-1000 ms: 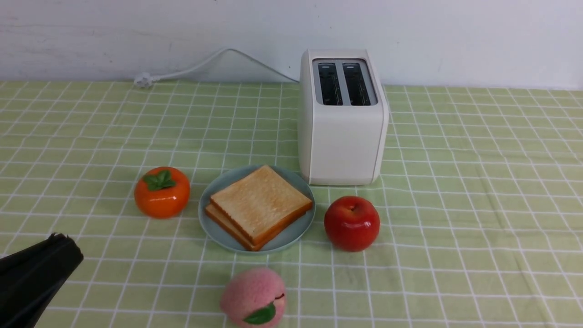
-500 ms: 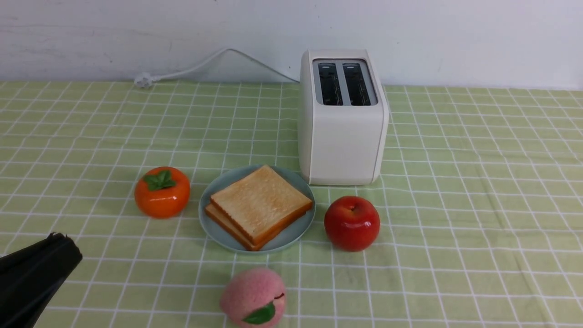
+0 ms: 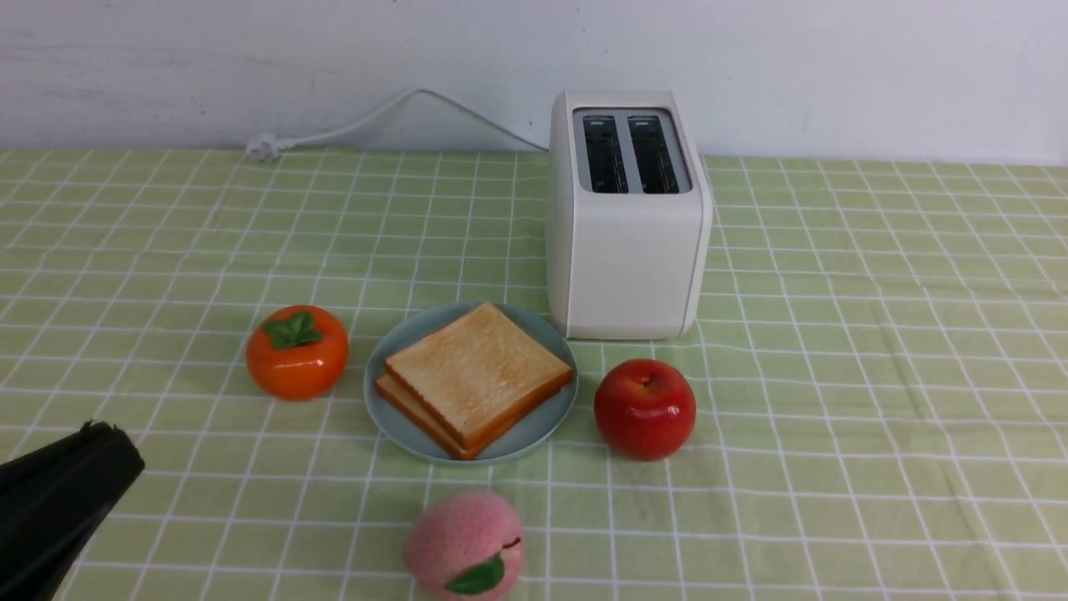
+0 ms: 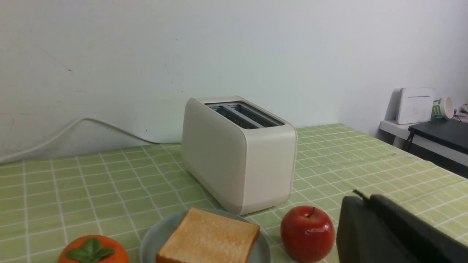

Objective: Take toasted bread from bread machine on green coffee tablecloth place on plate.

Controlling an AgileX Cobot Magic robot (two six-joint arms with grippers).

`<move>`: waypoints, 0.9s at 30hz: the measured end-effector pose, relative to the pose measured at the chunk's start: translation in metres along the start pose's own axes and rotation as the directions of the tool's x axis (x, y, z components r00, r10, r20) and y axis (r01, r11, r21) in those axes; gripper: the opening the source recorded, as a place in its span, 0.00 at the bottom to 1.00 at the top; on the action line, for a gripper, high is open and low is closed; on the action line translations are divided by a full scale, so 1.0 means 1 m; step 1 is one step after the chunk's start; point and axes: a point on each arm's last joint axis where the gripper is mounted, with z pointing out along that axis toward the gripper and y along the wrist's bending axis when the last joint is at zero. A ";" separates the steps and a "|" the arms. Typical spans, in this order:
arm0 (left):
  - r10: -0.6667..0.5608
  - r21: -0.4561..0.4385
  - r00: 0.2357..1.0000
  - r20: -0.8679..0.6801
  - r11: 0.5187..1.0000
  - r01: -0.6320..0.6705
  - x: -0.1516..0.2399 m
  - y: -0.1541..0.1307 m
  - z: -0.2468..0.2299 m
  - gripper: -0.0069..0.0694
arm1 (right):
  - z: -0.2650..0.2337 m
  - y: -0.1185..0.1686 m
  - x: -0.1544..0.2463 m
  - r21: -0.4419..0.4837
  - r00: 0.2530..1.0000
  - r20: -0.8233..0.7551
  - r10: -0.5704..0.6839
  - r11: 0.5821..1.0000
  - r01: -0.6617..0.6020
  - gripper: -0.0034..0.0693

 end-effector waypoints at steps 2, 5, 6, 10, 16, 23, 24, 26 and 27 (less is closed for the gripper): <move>0.073 -0.028 0.997 -0.013 0.997 -0.073 0.001 0.003 0.000 0.10 | 0.000 0.000 0.000 0.000 1.000 0.000 0.000 1.000 0.000 0.04; 0.146 -0.052 0.987 -0.064 0.987 -0.149 0.005 0.006 0.000 0.07 | 0.000 0.000 0.000 0.000 1.000 0.000 0.000 1.000 0.000 0.04; 0.141 -0.067 0.986 -0.089 0.987 -0.147 0.007 0.007 -0.001 0.07 | 0.000 0.000 0.000 0.000 1.000 0.000 0.000 1.000 0.000 0.04; 0.074 -0.147 0.984 -0.164 0.984 -0.098 0.014 0.015 -0.002 0.07 | 0.000 0.000 0.000 0.000 1.000 0.000 0.000 1.000 0.000 0.05; -0.016 -0.266 0.983 -0.181 0.963 -0.033 0.021 0.025 -0.006 0.07 | 0.000 0.000 0.000 0.000 1.000 0.000 0.000 1.000 0.000 0.05; -0.049 -0.309 0.990 -0.132 0.951 0.006 0.059 0.030 -0.017 0.07 | 0.000 0.000 0.000 0.000 1.000 0.000 0.000 1.000 0.000 0.07; -0.053 -0.325 0.990 -0.129 0.946 0.008 0.066 0.031 -0.019 0.07 | 0.000 0.000 0.000 0.000 1.000 0.000 0.000 1.000 0.000 0.07; -0.060 -0.348 0.991 -0.118 0.938 0.015 0.079 0.033 -0.023 0.07 | 0.000 0.000 0.000 0.000 1.000 0.000 0.000 1.000 0.000 0.07; -0.064 -0.365 0.992 -0.110 0.931 0.019 0.084 0.034 -0.024 0.07 | 0.000 0.000 0.000 0.000 1.000 0.000 0.000 1.000 0.000 0.07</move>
